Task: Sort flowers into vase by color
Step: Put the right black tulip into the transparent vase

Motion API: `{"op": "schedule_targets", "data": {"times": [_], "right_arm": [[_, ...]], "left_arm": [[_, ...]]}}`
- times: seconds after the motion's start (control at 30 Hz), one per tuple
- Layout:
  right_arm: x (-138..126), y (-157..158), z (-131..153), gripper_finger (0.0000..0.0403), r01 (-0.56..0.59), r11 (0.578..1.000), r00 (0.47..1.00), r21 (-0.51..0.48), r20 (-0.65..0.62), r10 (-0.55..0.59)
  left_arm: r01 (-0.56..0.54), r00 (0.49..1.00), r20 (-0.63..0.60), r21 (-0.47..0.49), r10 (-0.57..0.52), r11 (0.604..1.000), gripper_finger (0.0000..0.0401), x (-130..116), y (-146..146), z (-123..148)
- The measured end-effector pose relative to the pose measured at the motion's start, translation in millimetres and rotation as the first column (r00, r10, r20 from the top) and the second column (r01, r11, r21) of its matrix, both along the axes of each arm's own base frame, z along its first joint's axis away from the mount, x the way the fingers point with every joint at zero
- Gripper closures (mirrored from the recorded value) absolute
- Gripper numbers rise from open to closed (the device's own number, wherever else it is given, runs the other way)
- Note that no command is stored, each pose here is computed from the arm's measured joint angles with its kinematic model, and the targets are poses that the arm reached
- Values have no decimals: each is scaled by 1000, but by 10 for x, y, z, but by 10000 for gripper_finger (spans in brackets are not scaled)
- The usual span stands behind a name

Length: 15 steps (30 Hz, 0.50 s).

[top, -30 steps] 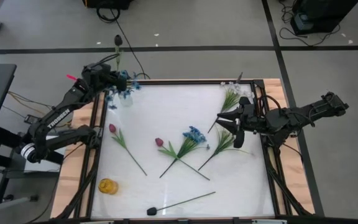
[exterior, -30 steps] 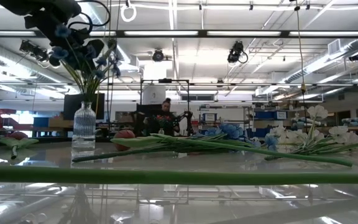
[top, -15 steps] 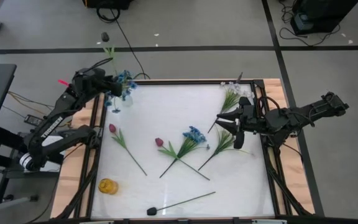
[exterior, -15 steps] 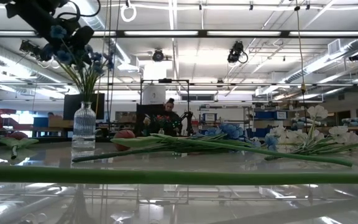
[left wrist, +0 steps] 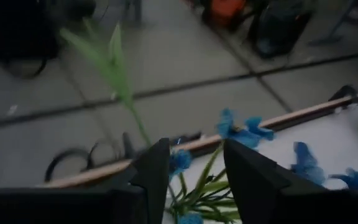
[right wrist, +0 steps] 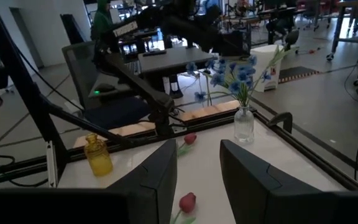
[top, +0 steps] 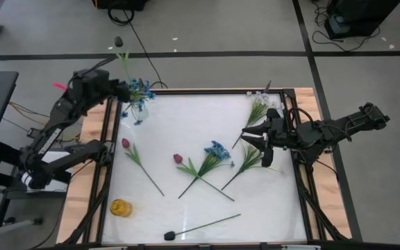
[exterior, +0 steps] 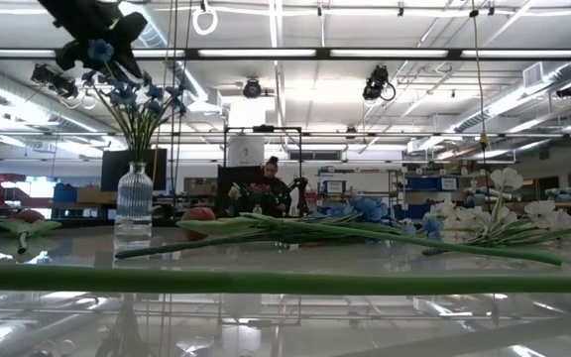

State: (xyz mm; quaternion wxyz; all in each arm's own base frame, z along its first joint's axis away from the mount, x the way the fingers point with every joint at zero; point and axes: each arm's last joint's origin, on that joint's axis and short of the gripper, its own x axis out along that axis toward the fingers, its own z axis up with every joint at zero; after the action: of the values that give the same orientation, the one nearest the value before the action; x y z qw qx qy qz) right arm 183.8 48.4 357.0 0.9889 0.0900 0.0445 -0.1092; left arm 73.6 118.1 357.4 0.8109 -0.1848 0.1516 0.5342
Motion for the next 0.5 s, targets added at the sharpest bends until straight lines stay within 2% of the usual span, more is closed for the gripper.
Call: {"op": "schedule_targets", "data": {"times": [0.1, 0.27, 0.5], "right_arm": [[0, 0, 0, 271, 0, 1000, 1000, 0, 0, 0], [0, 1, 8, 271, -4, 1000, 1000, 3, 8, 4], [2, 8, 8, 271, -27, 1000, 1000, 16, 9, 27]], "left_arm": [[-77, 997, -32, -109, 74, 991, 210, 38, 87, 58], [-167, 985, 8, -196, 172, 966, 161, 126, 172, 189], [-223, 971, 33, -215, 236, 951, 114, 143, 208, 214]]}}
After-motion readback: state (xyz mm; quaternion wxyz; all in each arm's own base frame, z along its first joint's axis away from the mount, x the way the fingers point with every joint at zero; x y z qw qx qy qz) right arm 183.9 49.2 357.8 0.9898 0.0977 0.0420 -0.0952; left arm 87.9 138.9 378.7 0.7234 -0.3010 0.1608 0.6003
